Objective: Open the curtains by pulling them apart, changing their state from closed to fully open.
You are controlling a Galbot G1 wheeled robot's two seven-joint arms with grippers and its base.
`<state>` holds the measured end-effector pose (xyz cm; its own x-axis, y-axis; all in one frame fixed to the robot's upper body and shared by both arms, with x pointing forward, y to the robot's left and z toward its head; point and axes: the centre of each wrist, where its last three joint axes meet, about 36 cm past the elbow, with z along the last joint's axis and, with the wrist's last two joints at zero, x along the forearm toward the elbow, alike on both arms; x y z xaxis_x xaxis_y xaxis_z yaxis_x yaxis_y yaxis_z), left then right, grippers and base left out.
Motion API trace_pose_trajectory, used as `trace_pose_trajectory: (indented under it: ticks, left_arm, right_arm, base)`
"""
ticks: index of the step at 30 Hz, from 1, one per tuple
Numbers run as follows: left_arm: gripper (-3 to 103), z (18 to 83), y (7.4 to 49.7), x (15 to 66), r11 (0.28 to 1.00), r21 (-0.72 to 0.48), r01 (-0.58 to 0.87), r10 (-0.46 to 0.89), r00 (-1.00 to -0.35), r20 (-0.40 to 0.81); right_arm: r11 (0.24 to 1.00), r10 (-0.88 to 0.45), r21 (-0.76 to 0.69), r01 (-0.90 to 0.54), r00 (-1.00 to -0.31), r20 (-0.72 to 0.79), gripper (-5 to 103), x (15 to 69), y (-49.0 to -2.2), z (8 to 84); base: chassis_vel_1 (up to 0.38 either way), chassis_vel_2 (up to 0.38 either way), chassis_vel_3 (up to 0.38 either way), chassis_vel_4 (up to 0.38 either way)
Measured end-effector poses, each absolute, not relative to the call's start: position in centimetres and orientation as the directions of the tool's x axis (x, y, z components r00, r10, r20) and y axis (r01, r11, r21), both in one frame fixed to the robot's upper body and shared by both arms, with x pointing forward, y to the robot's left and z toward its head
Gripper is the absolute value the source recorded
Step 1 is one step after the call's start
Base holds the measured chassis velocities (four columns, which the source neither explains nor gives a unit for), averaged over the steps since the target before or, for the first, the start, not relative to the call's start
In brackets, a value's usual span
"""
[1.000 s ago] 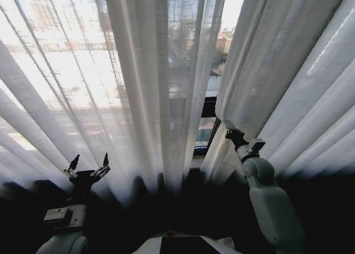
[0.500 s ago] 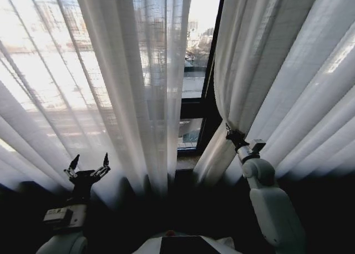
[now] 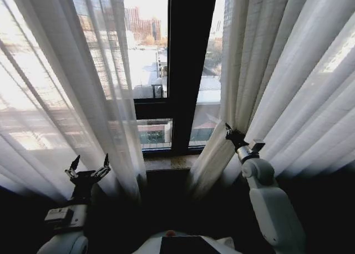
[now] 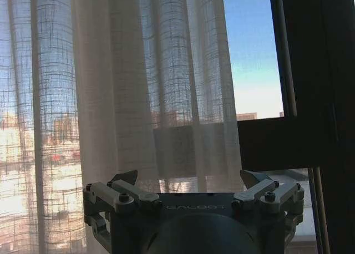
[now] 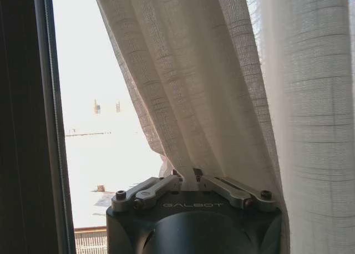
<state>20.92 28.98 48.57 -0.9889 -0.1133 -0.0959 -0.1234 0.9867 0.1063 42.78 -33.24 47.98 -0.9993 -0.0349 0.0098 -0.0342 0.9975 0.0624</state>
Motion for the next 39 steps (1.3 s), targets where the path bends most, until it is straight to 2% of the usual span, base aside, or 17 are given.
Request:
trace_pose_trajectory:
  ticks: [39]
  left_arm:
    - [100,48.2,29.2,21.1,0.986,0.102,-0.129,-0.119,-0.988,-0.103]
  right_arm:
    - [0.998,0.008,0.055,0.008,-1.0,0.01,0,43.0,-35.0,48.0]
  base:
    - [-0.356,-0.352,0.357,0.357]
